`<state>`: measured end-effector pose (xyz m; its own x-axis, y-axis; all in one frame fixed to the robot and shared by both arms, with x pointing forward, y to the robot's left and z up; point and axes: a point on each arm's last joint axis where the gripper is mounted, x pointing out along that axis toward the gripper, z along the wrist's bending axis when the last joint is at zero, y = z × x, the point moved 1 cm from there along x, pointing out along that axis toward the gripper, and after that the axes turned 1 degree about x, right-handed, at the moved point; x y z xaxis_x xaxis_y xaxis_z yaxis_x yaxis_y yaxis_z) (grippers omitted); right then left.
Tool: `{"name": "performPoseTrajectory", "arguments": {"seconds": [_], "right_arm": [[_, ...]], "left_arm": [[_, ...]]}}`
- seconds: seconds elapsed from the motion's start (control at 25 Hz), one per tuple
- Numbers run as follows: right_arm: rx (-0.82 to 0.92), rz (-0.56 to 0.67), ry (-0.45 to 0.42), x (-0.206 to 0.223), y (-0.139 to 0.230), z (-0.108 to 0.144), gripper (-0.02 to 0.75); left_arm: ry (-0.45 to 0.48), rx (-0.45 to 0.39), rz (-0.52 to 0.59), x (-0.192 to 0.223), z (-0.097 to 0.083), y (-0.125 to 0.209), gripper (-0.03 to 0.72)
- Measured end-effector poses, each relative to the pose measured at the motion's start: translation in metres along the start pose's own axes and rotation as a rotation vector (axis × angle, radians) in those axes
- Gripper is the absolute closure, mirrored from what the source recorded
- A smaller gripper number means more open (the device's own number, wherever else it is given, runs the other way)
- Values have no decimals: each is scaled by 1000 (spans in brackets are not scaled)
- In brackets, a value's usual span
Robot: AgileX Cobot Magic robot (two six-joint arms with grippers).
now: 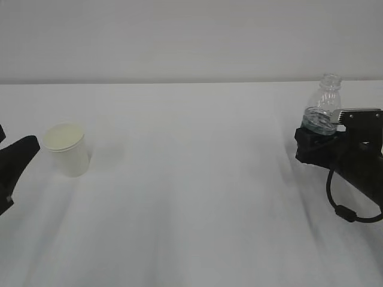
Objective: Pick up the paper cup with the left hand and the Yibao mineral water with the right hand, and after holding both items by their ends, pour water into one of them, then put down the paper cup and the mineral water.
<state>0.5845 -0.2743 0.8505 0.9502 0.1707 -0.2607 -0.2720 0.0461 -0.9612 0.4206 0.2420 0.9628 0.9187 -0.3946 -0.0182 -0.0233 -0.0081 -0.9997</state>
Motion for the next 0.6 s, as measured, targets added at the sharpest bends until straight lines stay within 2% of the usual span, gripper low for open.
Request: {"name": "performPoseTrajectory", "arguments": {"seconds": [0.28,0.6], "right_arm": [[-22,-39,-29,-8,-17,5,294],[-37,-79,-46,-23,-34,10,294]], "left_arm": [[-25,5,6,0,3,1,222],[-31,-4,64,5,4,14,270]]}}
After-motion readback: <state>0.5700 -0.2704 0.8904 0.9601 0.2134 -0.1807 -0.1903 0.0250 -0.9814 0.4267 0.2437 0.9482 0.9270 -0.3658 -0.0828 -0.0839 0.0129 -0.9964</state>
